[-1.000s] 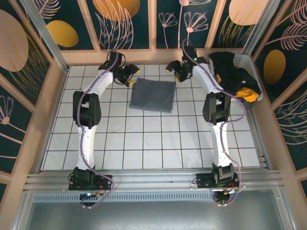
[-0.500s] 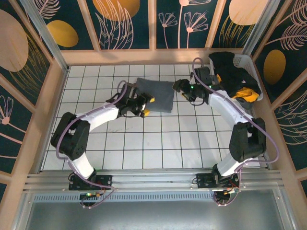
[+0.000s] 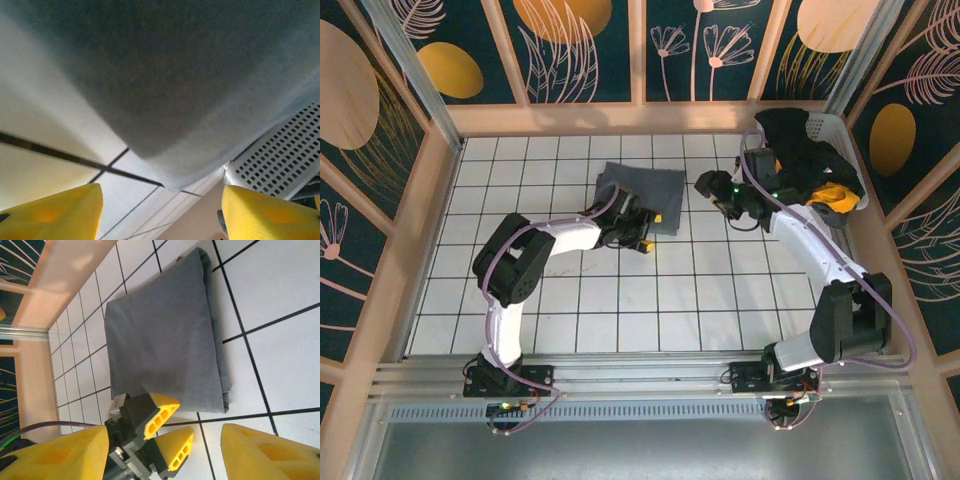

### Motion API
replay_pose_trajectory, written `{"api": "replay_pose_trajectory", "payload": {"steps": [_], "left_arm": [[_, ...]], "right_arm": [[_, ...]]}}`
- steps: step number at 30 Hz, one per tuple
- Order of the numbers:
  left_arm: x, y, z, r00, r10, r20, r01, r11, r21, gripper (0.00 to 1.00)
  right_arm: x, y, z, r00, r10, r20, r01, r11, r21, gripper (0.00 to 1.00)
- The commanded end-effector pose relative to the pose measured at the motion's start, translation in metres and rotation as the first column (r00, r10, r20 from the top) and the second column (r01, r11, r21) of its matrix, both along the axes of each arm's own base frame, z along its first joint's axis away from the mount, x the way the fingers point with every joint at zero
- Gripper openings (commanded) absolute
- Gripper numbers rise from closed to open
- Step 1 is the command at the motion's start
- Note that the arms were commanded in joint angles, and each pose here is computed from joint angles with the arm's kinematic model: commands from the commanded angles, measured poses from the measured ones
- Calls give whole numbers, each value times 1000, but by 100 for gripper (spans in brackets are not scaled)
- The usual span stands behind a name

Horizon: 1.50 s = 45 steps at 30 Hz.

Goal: Fold and stack the t-shirts

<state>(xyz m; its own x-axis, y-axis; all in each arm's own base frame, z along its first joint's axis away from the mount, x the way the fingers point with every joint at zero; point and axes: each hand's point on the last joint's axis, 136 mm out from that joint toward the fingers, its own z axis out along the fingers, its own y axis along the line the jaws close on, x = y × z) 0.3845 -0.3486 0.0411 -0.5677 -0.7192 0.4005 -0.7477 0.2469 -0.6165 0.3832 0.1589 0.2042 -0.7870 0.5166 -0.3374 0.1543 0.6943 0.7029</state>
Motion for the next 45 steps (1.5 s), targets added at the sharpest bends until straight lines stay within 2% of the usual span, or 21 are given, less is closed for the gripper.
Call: {"api": "replay_pose_trajectory", "payload": {"steps": [1, 6, 8, 11, 15, 19, 22, 28, 30, 33, 36, 45], "left_arm": [[22, -6, -3, 997, 76, 23, -75, 997, -9, 58], [45, -5, -14, 985, 160, 66, -160, 987, -11, 40], [55, -1, -16, 976, 198, 87, -198, 980, -10, 27], [69, 16, -12, 953, 271, 133, -273, 962, -6, 0], [90, 59, 3, 905, 380, 193, -381, 924, -31, 0], [112, 118, 14, 865, 432, 255, -442, 897, -22, 0], [131, 167, 17, 859, 413, 303, -434, 901, 3, 0], [153, 294, 29, 807, 420, 415, -499, 861, 98, 0], [162, 333, 28, 813, 380, 442, -485, 862, 150, 0], [167, 369, 18, 828, 339, 446, -460, 867, 195, 0], [169, 384, 11, 839, 305, 450, -430, 879, 208, 0], [155, 384, 3, 850, 301, 433, -421, 882, 213, 0]], "right_arm": [[-8, -8, -1, 1000, -13, -1, 13, 1000, 0, 61], [-13, -10, -5, 1000, -3, -18, 3, 1000, 12, 61], [-13, -9, -5, 1000, 0, -20, 0, 1000, 15, 61], [-13, -9, -5, 1000, 4, -22, -3, 1000, 16, 60], [-10, -9, 1, 1000, 6, -14, -6, 1000, 14, 60], [-7, -8, 2, 1000, 11, -16, -10, 1000, 14, 59], [-4, -5, 4, 1000, 17, -10, -16, 1000, 23, 59], [1, -3, 6, 1000, 18, -1, -18, 999, 30, 58], [0, -1, 3, 1000, 25, -13, -25, 999, 36, 58], [-3, 2, 0, 999, 35, -22, -34, 999, 35, 58], [-6, 5, -4, 998, 48, -30, -47, 998, 32, 58], [-7, 19, -4, 996, 92, -9, -92, 995, 45, 58]]}}
